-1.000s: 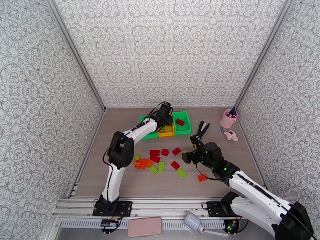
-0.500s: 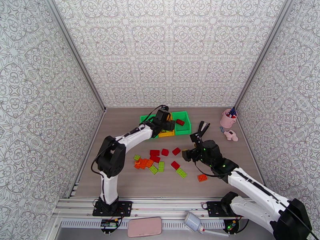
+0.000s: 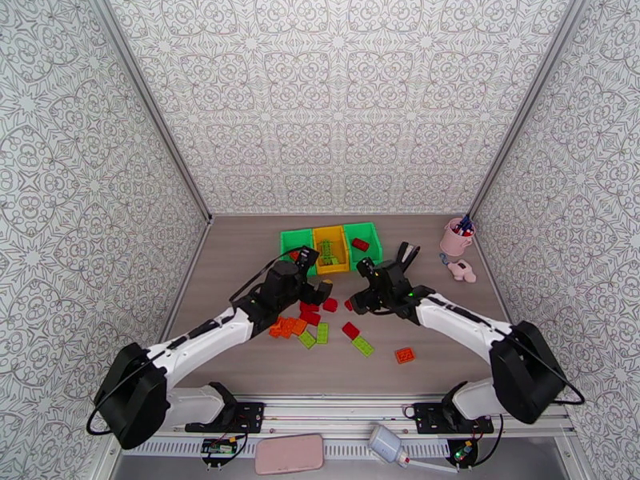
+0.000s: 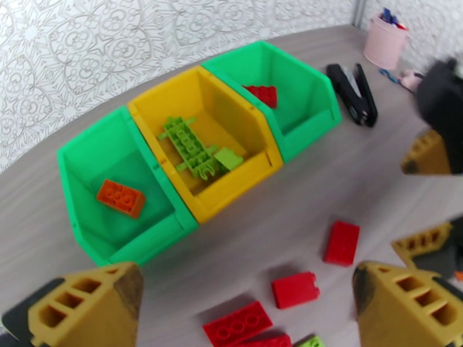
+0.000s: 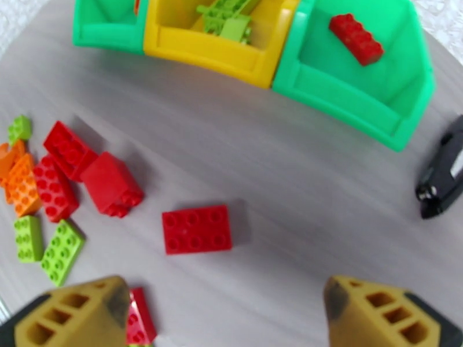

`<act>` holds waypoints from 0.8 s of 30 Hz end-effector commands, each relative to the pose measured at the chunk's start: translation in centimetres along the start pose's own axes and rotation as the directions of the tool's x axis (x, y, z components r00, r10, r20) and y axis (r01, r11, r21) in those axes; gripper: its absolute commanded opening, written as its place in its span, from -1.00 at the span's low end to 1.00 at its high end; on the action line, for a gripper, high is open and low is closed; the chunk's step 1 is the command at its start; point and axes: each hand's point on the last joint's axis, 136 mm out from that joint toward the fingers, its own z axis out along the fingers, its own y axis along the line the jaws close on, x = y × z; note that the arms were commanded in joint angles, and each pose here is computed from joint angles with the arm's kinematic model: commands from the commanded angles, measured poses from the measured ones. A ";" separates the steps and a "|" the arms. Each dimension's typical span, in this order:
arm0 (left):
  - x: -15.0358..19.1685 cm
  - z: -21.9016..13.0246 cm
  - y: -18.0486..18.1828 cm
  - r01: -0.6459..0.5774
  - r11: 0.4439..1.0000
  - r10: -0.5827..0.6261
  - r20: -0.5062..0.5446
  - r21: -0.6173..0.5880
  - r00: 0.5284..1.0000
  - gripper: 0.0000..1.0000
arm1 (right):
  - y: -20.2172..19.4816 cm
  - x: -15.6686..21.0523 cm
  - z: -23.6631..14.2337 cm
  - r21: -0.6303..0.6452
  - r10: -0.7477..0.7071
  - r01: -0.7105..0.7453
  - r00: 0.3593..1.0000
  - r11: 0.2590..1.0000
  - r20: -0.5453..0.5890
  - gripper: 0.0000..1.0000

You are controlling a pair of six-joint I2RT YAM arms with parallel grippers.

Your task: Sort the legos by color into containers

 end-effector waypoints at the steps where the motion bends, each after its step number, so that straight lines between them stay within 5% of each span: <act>1: 1.1 -1.8 -2.3 -0.096 0.989 0.098 -0.008 0.116 0.995 0.99 | 0.1 0.6 1.5 -0.017 -0.024 0.023 0.995 1.000 -0.098 0.83; 7: 2.7 -4.5 -4.6 -0.158 0.955 0.142 0.081 0.251 0.987 0.99 | 0.3 1.9 4.1 0.001 -0.033 0.034 0.977 0.999 -0.209 0.83; 24: 4.3 -4.6 -5.5 -0.181 0.937 0.163 0.087 0.297 0.983 0.99 | 1.0 2.8 7.2 0.015 -0.038 0.045 0.957 0.999 -0.289 0.35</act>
